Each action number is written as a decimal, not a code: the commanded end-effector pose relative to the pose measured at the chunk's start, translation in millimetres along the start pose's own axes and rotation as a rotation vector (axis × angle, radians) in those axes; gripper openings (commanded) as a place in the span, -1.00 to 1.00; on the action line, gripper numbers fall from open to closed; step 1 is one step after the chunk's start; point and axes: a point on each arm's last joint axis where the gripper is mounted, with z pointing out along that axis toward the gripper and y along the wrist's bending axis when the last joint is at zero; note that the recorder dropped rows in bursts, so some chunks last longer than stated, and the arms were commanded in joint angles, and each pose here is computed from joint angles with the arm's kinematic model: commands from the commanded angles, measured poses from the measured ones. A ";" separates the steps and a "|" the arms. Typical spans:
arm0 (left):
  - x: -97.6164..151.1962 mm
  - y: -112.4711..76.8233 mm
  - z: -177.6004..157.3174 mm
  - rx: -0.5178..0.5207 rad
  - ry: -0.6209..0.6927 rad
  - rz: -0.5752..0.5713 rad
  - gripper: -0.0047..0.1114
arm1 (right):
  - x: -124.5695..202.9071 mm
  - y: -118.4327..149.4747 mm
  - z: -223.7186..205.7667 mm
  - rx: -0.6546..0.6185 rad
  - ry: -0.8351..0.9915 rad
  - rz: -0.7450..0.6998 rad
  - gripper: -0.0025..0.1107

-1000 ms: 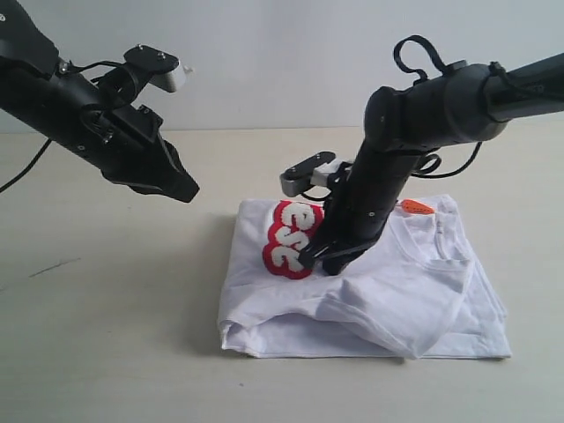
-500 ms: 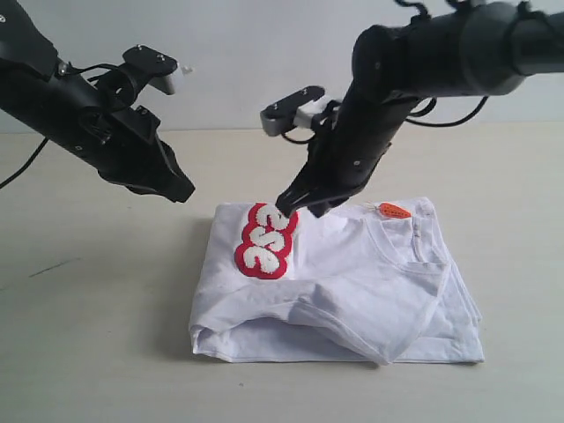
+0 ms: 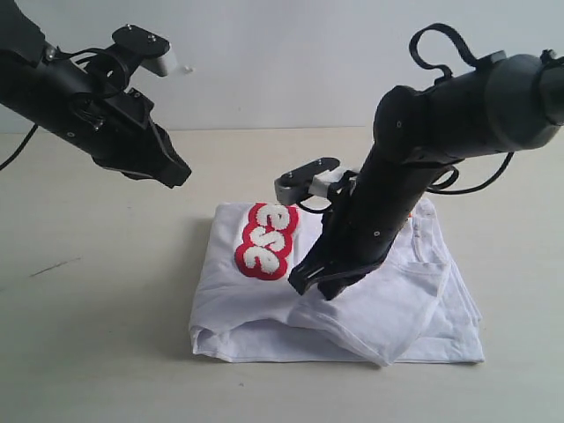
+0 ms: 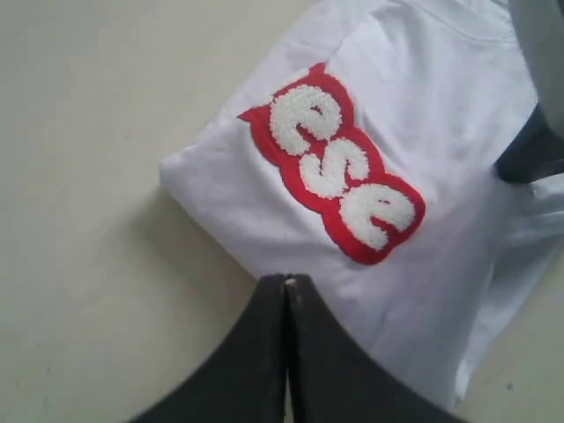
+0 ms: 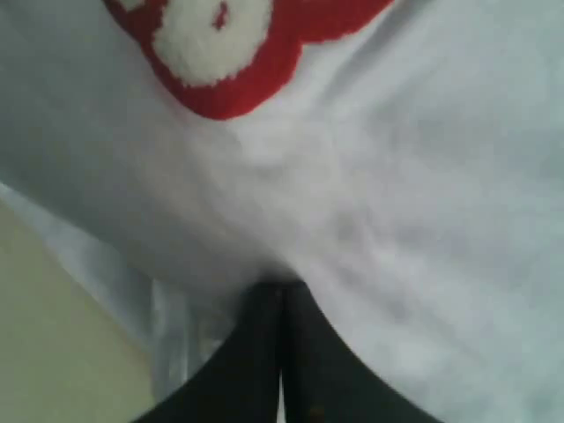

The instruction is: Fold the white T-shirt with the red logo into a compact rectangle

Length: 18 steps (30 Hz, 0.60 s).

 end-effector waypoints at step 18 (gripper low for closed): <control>0.6 -4.0 -5.6 0.026 0.012 -0.028 -0.92 | -23.1 16.8 -0.2 -0.023 -0.036 -0.130 -0.96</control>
